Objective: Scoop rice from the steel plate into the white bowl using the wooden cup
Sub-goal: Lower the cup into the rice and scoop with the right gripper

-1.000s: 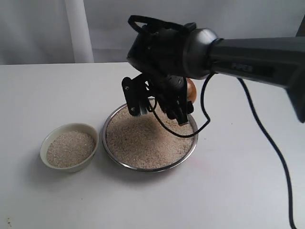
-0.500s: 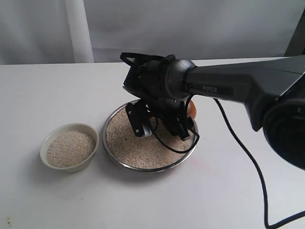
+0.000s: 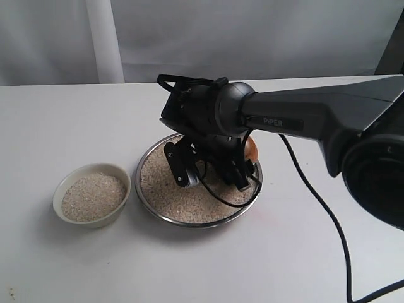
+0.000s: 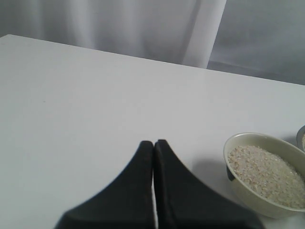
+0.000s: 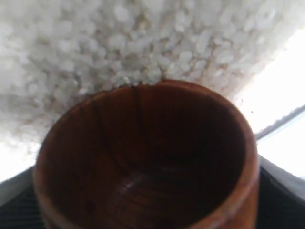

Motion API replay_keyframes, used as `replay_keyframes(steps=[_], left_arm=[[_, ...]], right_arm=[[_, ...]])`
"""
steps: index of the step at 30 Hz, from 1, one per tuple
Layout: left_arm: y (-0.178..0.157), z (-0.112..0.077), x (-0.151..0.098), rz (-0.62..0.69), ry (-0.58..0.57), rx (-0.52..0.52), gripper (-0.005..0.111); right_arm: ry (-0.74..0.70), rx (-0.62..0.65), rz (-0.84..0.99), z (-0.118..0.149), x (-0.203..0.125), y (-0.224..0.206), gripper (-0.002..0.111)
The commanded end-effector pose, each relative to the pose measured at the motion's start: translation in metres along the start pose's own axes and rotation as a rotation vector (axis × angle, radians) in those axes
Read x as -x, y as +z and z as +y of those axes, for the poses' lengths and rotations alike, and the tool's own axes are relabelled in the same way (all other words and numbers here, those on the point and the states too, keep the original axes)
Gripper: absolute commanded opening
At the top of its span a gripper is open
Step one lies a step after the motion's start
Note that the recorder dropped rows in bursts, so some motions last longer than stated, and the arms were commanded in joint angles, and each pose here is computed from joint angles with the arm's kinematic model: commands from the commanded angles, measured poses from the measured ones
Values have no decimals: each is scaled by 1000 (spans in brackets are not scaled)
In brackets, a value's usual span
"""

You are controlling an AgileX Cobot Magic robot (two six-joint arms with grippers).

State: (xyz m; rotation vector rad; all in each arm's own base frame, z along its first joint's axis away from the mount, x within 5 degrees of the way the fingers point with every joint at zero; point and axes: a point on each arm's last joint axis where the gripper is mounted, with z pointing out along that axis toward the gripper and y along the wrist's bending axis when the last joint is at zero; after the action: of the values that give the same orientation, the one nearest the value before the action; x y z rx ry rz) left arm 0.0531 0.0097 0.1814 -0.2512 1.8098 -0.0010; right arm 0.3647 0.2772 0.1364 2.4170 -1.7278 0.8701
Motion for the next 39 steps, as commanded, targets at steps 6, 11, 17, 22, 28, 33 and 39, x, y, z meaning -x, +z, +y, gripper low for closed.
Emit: replay_keyframes(steps=[6,11,17,22,28,33,39], left_arm=[[-1,0,2,-12,1,-2,0],[-1,0,2,-12,1,-2,0],[-1,0,2,-12,1,-2,0],[-1,0,2,-12,1,-2,0],[-1,0,2,-12,1,-2,0],[-1,0,2,-12,1,-2,0],[-1,0,2,-12,1,-2,0]], right_arm=[[-50,4,-41,8,25,-4,0],[-51,8,-68,11,32,-8,0],[-32,14,-131,13,41,-11,0],[12,0,-183,6,42,-20,0],[81,13,-270,-2,46,-32,0],[115,45,-335,0,52,-33,0],[163,65,-398,-1,54,-33,0]])
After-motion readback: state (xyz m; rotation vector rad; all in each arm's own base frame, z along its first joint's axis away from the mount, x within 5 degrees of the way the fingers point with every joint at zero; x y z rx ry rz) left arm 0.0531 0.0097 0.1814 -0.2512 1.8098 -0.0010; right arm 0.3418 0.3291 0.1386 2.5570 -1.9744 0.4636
